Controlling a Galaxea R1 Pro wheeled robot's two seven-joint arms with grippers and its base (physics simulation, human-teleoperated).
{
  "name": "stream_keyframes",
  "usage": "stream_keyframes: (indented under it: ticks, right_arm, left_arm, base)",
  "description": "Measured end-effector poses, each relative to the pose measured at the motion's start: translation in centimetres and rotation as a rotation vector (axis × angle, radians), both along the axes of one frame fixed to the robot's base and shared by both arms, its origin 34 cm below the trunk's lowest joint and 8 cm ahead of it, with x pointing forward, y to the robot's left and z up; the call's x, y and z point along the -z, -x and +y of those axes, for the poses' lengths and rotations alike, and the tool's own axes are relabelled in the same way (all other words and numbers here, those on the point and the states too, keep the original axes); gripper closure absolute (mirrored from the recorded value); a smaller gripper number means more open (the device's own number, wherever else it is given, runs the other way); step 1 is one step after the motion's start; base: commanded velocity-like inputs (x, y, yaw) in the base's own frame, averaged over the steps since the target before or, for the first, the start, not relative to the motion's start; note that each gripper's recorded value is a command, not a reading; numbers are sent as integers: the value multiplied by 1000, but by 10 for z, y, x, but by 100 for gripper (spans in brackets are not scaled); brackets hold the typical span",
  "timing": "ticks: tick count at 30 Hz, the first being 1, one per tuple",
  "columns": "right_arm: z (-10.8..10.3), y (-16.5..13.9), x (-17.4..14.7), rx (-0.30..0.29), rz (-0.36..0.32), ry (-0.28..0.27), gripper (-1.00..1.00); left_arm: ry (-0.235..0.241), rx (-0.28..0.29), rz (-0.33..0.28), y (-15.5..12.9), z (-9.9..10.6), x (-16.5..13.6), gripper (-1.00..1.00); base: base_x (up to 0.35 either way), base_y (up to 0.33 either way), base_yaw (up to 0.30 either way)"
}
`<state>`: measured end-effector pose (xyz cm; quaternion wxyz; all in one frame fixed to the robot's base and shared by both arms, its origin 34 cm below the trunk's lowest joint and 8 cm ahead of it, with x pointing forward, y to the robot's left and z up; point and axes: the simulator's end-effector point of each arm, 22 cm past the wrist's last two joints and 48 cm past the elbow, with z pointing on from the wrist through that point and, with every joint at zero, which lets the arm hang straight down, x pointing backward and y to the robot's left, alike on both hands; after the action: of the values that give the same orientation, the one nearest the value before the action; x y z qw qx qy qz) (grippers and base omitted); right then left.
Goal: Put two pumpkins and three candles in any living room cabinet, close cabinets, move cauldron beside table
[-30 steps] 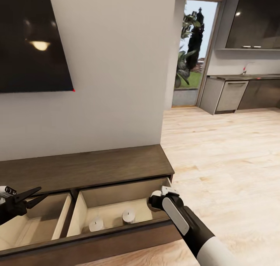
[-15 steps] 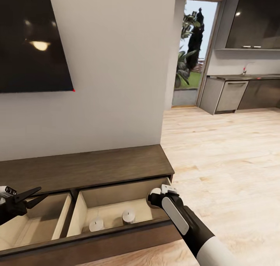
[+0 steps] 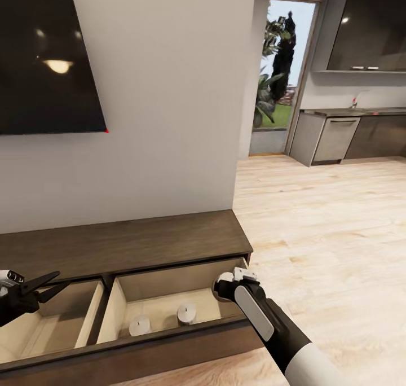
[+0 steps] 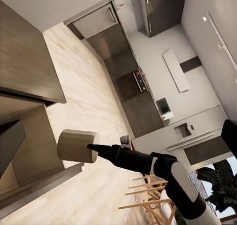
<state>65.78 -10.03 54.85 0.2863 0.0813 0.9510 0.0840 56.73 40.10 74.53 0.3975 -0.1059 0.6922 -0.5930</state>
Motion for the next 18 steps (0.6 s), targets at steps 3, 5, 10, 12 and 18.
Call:
stream_keyframes:
  ticks: [3,5,10,12,18]
  right_arm:
    - [0,0,0,-2,0,-2,100]
    - [0,0,0,-3,-2,-3,100]
    - [1,0,0,-4,-2,-5,100]
    - [1,0,0,-4,-1,-5,100]
    - [1,0,0,-5,-2,-6,100]
  left_arm:
    - [1,0,0,0,0,0,-100]
    - [1,-1,1,0,0,0,-100]
    - [2,-1,2,0,0,1,-100]
    - [2,0,2,0,0,1,-100]
    - [1,0,2,0,0,1,-100]
  base:
    - [10,10,0]
    - [122,123,0]
    - [240,77,0]
    - [120,11,0]
    - [26,2,93]
